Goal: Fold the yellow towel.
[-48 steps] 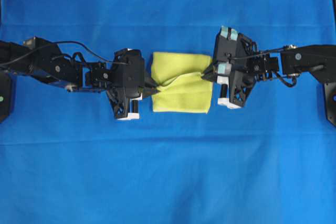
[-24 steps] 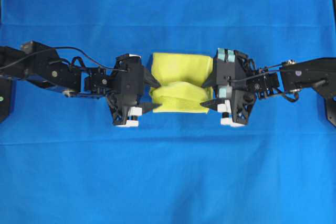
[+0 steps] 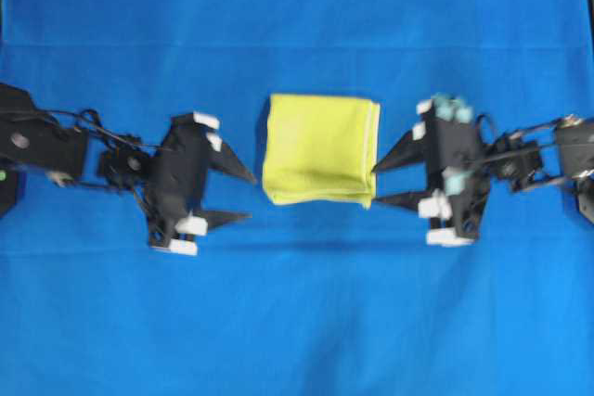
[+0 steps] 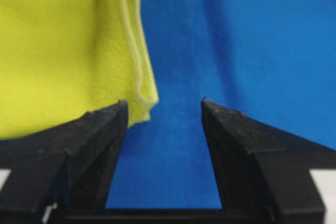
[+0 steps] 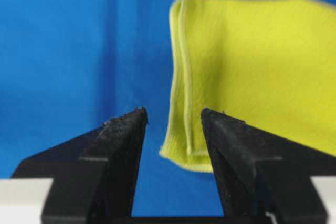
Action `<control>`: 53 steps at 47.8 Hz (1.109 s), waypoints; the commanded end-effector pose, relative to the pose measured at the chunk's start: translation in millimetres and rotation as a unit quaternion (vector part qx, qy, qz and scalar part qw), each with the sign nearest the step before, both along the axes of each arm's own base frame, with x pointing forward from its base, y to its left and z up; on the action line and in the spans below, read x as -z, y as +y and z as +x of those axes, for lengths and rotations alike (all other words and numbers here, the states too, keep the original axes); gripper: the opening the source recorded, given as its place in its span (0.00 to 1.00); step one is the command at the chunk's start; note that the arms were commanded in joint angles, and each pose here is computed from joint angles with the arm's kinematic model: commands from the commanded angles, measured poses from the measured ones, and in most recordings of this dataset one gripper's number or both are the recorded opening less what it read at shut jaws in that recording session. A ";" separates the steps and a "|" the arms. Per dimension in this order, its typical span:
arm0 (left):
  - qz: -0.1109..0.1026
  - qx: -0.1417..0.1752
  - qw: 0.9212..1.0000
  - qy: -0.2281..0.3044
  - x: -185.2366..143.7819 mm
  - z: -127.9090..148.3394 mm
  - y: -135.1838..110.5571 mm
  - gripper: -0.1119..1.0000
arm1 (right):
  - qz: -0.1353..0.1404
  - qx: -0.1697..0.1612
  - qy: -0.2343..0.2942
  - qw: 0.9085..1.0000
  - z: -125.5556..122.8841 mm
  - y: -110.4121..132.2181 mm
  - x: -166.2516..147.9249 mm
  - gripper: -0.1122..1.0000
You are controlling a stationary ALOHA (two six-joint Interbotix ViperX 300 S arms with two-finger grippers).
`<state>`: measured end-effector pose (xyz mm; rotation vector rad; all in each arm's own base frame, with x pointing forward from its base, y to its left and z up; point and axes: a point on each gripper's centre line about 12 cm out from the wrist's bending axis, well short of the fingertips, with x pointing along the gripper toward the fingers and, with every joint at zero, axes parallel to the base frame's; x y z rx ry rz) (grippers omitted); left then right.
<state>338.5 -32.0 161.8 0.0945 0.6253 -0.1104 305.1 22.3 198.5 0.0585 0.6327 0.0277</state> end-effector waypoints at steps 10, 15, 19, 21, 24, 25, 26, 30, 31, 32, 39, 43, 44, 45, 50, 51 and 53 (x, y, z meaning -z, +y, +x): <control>-0.006 -0.005 0.995 -0.101 -60.5 -40.0 8.0 0.59 | -0.001 0.021 -0.103 0.994 -44.9 -16.4 -52.0 0.57; -0.008 -0.014 0.992 -0.127 -66.4 -60.8 14.5 0.59 | -0.003 0.031 -0.138 0.990 -66.0 -22.2 -63.2 0.57; -0.009 -0.021 0.988 -0.151 -71.0 -78.0 18.8 0.59 | -0.008 0.039 -0.160 0.986 -82.4 -27.2 -66.3 0.57; -0.010 -0.024 0.986 -0.165 -73.4 -88.6 20.9 0.59 | -0.011 0.045 -0.169 0.985 -90.4 -30.0 -65.4 0.57; -0.010 -0.026 0.983 -0.179 -74.5 -101.5 22.6 0.59 | -0.012 0.055 -0.186 0.981 -104.8 -34.3 -61.4 0.57; -0.011 -0.027 0.983 -0.183 -74.0 -105.7 23.2 0.59 | -0.011 0.058 -0.191 0.980 -108.8 -35.2 -59.3 0.56; -0.012 -0.027 0.982 -0.188 -74.1 -110.3 23.4 0.59 | -0.012 0.060 -0.197 0.978 -112.2 -36.1 -57.5 0.56; -0.017 -0.032 0.978 -0.205 -70.8 -128.9 25.1 0.59 | -0.009 0.067 -0.223 0.973 -126.2 -38.7 -46.5 0.56; -0.018 -0.032 0.977 -0.208 -69.5 -132.9 25.2 0.59 | -0.008 0.068 -0.226 0.972 -127.6 -38.8 -45.6 0.56; -0.018 -0.032 0.977 -0.210 -67.9 -136.7 25.4 0.59 | -0.007 0.069 -0.235 0.970 -131.0 -39.3 -42.3 0.56; -0.028 -0.036 0.972 -0.231 -55.4 -162.2 26.3 0.59 | 0.001 0.077 -0.251 0.965 -140.8 -41.2 -23.9 0.56; -0.034 -0.038 0.968 -0.245 -51.0 -171.4 26.9 0.59 | 0.006 0.084 -0.243 0.966 -142.1 -42.7 -13.4 0.56; -0.035 -0.038 0.968 -0.247 -50.3 -173.0 27.0 0.59 | 0.006 0.085 -0.242 0.967 -141.9 -43.1 -12.4 0.56; -0.035 -0.039 0.967 -0.249 -49.4 -174.5 27.3 0.59 | 0.007 0.085 -0.240 0.967 -141.5 -43.1 -11.1 0.56; -0.036 -0.042 0.966 -0.252 -47.7 -178.0 28.3 0.59 | 0.008 0.084 -0.238 0.968 -140.8 -43.0 -9.3 0.56; -0.036 -0.044 0.966 -0.251 -47.6 -178.2 28.8 0.59 | 0.008 0.084 -0.238 0.968 -140.8 -43.0 -9.3 0.56; -0.034 -0.046 0.967 -0.250 -47.2 -178.0 29.5 0.59 | 0.008 0.083 -0.238 0.968 -140.8 -42.8 -9.3 0.56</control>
